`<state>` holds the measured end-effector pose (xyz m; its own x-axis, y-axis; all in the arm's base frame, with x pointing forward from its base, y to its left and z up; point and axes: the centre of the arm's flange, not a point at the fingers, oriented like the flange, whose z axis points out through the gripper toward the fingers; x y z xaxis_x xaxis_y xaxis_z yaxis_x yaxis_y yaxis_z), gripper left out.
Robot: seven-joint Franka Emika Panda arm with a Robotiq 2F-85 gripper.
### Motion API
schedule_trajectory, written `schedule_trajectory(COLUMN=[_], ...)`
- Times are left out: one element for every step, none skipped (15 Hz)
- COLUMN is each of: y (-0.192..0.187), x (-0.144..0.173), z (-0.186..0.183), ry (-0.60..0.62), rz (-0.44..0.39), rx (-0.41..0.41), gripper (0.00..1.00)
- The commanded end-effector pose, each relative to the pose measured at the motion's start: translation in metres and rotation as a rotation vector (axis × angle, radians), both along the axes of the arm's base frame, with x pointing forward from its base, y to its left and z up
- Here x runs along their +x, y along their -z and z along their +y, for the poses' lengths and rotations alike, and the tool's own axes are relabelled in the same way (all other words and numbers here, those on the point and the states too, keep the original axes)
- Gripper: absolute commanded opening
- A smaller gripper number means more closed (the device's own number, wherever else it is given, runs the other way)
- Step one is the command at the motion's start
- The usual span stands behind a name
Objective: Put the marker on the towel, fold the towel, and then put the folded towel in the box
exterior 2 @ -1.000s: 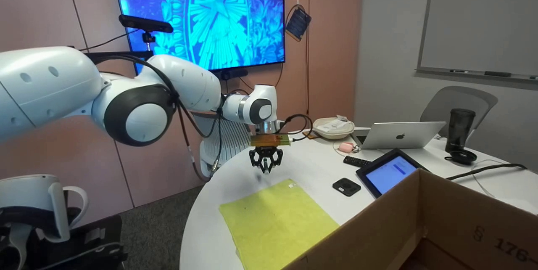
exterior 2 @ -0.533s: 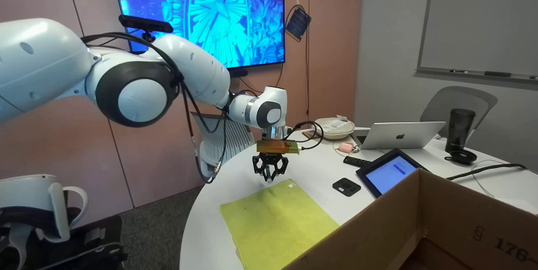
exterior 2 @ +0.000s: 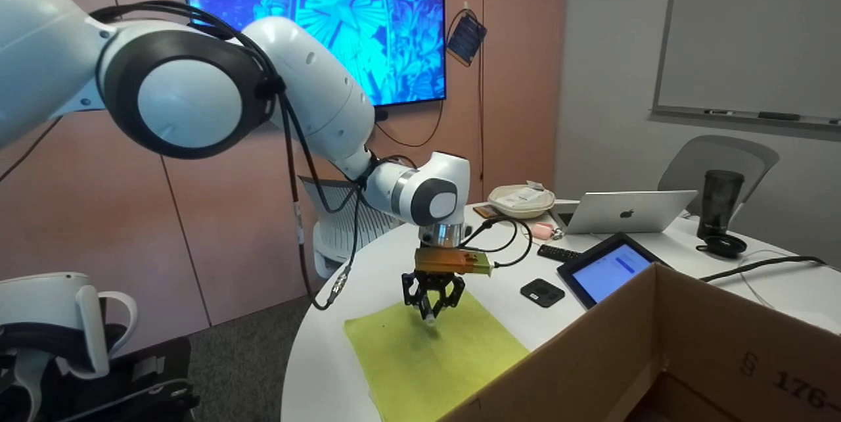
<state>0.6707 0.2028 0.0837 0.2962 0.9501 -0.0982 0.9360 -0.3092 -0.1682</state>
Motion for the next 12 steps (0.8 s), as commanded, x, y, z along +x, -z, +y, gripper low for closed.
schedule_trajectory(y=[-0.018, -0.015, -0.010, -0.005, -0.002, 0.003, 0.007, 0.009, 0.011, 0.013, 0.015, 0.015], x=[-0.063, -0.071, -0.074, -0.077, -0.082, -0.086, -0.091, -0.096, -0.100, -0.104, -0.106, -0.107], z=[-0.056, -0.065, -0.070, -0.073, -0.077, -0.078, -0.078, -0.078, -0.077, -0.075, -0.074, -0.073], ry=[-0.037, -0.042, -0.039, -0.038, -0.037, -0.031, -0.031, -0.029, -0.033, -0.035, -0.042, -0.045], rz=[-0.007, -0.013, -0.024, -0.030, -0.035, -0.044, -0.050, -0.059, -0.066, -0.077, -0.083, -0.089], rx=[0.007, 0.004, -0.004, -0.002, -0.001, 0.004, 0.011, 0.025, 0.038, 0.043, 0.051, 0.060], gripper=[0.05, 0.05, 0.05, 0.05, 0.05, 0.05, 0.05, 0.05, 0.05, 0.06, 0.06, 0.06])
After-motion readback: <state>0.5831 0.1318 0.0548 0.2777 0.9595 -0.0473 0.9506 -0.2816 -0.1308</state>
